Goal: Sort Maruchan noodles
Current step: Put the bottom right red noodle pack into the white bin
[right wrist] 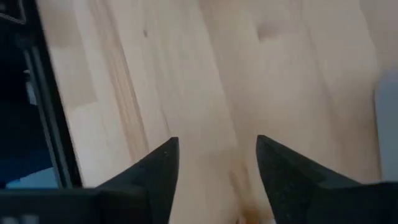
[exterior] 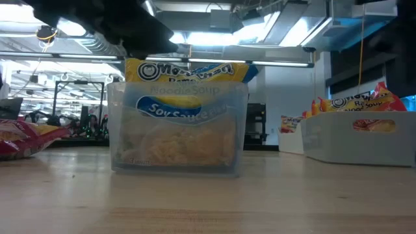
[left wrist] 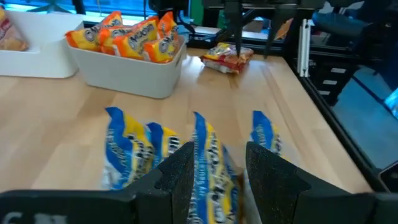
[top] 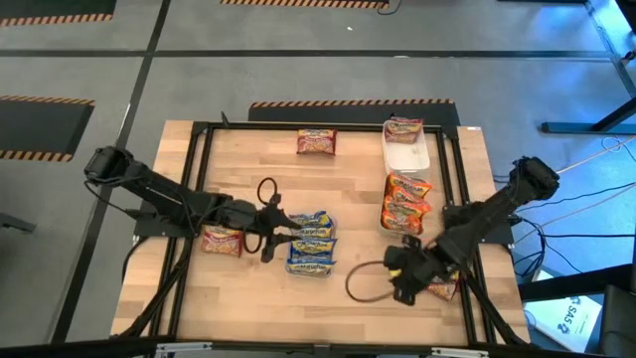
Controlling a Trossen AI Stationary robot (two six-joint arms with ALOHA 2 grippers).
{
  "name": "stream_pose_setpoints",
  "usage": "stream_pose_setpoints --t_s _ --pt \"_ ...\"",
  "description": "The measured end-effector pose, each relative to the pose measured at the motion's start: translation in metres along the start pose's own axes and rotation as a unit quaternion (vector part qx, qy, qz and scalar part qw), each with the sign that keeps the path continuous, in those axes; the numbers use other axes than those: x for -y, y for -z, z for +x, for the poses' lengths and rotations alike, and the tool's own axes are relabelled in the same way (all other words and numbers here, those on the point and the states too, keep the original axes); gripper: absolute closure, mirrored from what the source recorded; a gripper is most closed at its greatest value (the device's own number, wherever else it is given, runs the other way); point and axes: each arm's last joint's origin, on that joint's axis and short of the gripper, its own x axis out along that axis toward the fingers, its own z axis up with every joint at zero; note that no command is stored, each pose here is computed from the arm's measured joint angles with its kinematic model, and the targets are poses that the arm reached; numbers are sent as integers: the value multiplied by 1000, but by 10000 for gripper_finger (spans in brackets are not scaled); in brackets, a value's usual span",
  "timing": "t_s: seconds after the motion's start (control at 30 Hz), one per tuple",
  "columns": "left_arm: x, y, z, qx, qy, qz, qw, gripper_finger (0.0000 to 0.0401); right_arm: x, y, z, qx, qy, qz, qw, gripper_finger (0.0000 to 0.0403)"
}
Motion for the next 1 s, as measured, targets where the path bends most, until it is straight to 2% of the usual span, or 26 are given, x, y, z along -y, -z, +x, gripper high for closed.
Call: stream_pose_setpoints --t_s 0.27,0.4,0.5,0.77,1.0 --pt "28 6 -8 6 -3 -9 1000 264 -10 59 -9 -37 64 90 993 270" --pt "39 9 -11 11 -10 -11 1000 264 -3 88 0 -97 85 145 981 287" --pt "45 11 -14 14 -14 -8 1000 264 1 104 6 -127 92 160 974 292" --pt "52 14 -15 20 -32 -9 999 264 6 114 17 -102 80 135 982 292" --pt "54 15 -5 46 -30 -24 998 264 6 99 35 -52 14 121 991 293"
